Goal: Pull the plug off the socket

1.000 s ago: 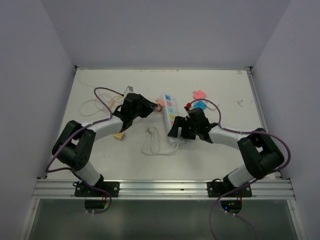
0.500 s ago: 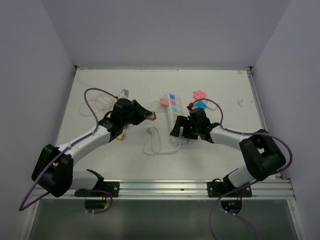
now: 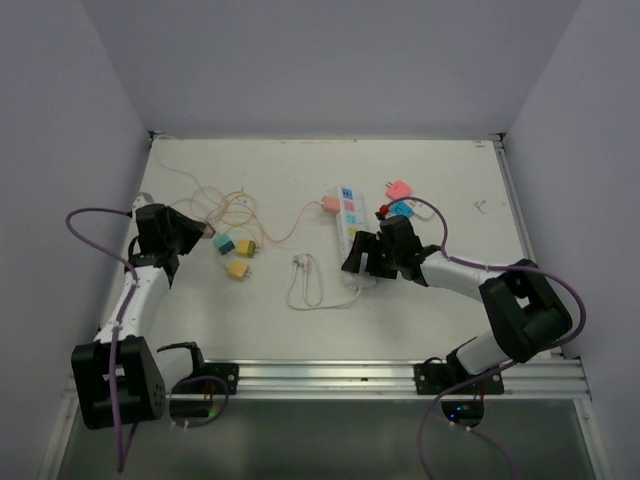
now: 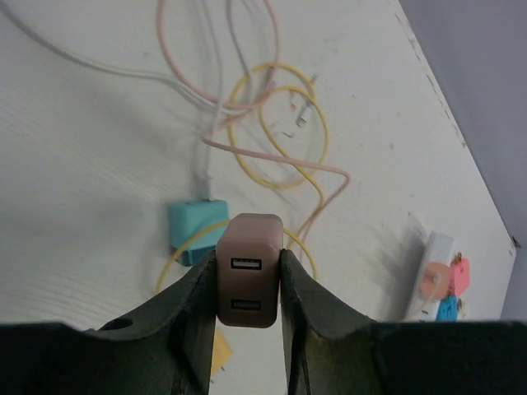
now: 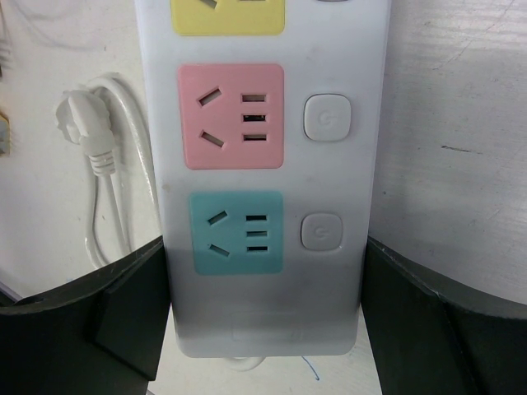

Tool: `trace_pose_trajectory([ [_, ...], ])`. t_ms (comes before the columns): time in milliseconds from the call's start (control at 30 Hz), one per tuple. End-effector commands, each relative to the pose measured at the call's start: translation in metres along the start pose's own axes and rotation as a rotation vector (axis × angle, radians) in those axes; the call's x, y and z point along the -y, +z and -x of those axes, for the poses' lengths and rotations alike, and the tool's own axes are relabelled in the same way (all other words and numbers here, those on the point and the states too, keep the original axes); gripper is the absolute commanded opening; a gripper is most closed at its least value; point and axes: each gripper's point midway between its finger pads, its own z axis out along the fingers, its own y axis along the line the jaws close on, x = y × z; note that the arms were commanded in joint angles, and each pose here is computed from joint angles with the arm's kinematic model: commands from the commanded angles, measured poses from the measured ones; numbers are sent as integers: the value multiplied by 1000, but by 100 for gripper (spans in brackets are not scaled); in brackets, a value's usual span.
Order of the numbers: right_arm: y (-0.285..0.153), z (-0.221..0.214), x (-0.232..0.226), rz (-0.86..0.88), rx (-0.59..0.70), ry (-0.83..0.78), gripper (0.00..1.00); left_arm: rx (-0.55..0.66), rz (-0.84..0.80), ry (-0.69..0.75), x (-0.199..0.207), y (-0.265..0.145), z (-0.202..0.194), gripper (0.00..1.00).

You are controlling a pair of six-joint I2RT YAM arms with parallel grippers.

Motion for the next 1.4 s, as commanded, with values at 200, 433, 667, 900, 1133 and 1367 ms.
trace_pose_trajectory([
  [200, -4, -47, 55, -201, -144, 39, 0, -24, 21, -180, -61, 45, 18, 5],
  [433, -4, -47, 53, -189, -144, 36, 0, -30, 36, -213, -67, 66, 19, 18],
  [667, -4, -47, 53, -187, -144, 36, 0, -45, 87, -216, -79, 66, 12, 38],
  [900, -4, -48, 53, -183, -148, 34, 0, -50, 133, -194, -83, 56, 13, 80],
  [1133, -3, -50, 48, -157, -161, 30, 0, 9, 55, -139, -55, 28, 33, 100],
  [1367, -2, -51, 42, -114, -173, 16, 0, 56, -28, -51, -16, 1, 43, 100],
])
